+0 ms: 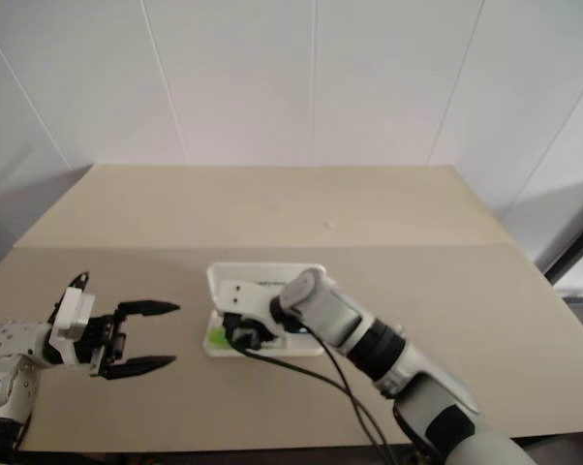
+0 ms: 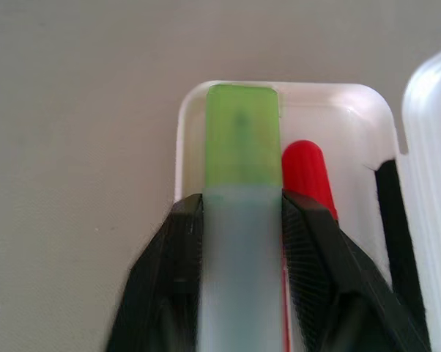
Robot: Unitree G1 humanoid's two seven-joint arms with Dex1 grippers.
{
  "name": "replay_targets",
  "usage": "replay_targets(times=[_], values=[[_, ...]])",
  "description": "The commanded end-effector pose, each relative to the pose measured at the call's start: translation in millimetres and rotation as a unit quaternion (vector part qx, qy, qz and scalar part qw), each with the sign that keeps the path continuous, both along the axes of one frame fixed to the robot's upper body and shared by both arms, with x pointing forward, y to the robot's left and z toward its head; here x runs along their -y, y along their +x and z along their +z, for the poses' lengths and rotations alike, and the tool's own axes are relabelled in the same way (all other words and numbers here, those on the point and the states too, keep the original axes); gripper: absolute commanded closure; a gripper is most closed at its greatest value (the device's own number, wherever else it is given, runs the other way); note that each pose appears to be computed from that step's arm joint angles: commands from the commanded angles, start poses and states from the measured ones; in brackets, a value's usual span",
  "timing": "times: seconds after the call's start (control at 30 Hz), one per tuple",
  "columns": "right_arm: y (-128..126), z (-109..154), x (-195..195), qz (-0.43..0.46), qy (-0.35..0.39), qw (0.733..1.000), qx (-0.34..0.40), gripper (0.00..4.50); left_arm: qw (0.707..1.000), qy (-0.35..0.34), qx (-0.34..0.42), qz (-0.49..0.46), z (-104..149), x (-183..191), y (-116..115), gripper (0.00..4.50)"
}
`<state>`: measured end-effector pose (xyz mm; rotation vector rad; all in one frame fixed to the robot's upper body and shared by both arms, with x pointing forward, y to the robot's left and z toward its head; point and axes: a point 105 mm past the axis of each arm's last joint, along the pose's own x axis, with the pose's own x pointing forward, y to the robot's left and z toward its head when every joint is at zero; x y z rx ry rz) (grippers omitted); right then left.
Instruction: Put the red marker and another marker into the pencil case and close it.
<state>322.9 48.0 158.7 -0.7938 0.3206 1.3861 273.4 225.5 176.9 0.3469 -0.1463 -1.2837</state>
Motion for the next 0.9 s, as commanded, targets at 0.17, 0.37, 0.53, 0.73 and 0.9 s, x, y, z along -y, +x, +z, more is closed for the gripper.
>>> replay_targets(times=[0.17,0.37,0.53,0.73,0.9], values=[[-10,36,-8,0.015,0.044,0.999,0.018,0.06,1.0,0.005,0.031,0.001,14,1,-1,0.0],[-27,60,16,-0.006,0.093,0.995,-0.037,0.06,1.0,0.002,0.031,-0.001,14,3,1,0.0],[-46,55,64,-0.048,0.077,0.99,-0.109,0.06,1.0,-0.003,0.028,-0.01,12,6,3,0.0],[-35,35,139,-0.212,0.023,0.972,-0.103,0.06,0.999,-0.008,0.024,-0.022,10,13,8,0.0],[-27,23,172,-0.338,0.016,0.938,-0.07,0.06,0.999,-0.011,0.023,-0.036,8,18,13,0.0]])
